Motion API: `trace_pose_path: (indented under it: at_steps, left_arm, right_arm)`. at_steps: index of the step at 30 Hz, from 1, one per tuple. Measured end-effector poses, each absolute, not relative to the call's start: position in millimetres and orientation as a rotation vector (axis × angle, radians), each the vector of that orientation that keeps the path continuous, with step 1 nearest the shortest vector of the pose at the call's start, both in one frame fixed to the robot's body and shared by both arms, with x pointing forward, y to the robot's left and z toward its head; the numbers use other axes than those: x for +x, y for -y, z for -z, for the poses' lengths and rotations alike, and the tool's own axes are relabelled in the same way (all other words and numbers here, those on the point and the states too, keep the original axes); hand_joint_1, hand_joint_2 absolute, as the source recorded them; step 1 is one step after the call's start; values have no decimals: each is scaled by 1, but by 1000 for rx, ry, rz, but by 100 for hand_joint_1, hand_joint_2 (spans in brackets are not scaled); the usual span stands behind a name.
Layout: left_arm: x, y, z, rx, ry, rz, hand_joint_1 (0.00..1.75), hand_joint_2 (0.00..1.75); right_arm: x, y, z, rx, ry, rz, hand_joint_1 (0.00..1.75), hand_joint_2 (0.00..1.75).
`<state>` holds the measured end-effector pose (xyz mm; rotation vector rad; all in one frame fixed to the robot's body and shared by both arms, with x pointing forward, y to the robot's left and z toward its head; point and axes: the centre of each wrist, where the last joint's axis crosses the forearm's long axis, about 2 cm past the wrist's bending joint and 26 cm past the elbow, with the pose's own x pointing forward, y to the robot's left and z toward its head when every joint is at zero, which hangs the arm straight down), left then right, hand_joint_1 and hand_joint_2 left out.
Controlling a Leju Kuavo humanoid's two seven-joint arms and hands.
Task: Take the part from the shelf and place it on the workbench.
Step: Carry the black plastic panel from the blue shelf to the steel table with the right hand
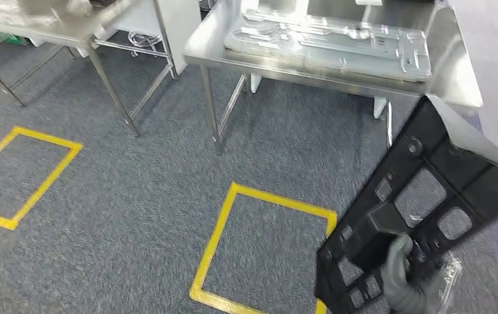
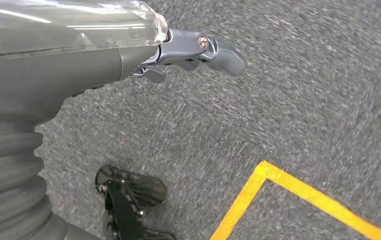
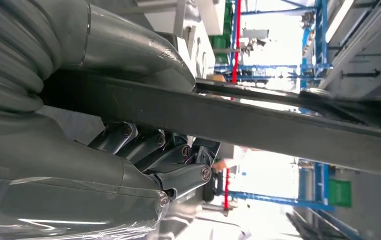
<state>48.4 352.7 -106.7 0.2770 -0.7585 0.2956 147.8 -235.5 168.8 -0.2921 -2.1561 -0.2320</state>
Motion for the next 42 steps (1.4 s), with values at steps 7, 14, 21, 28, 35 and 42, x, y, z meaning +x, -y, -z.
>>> trace_pose_path:
  at_steps: [7, 14, 21, 28, 35, 42]
  left_arm:
    - [52, -353, 106, 274, 767, -305, 0, 175]
    - [47, -354, 107, 275, 756, -308, 0, 175]
    - [50, -355, 106, 276, 762, -309, 0, 175]
    - [48, -354, 107, 275, 758, -310, 0, 175]
    - [51, -353, 106, 270, 761, -305, 0, 175]
    - [45, -357, 107, 267, 753, -283, 0, 175]
  right_arm:
    - [149, 237, -170, -321, 2169, 225, 175, 175]
    - [149, 237, -170, -302, 2163, 227, 175, 175]
    - [150, 237, -171, -340, 2172, 214, 175, 175]
    - [150, 237, -171, -341, 2171, 213, 175, 175]
    - [151, 238, -172, -359, 2155, 207, 175, 175]
    - [162, 250, -174, -430, 2114, 244, 175, 175]
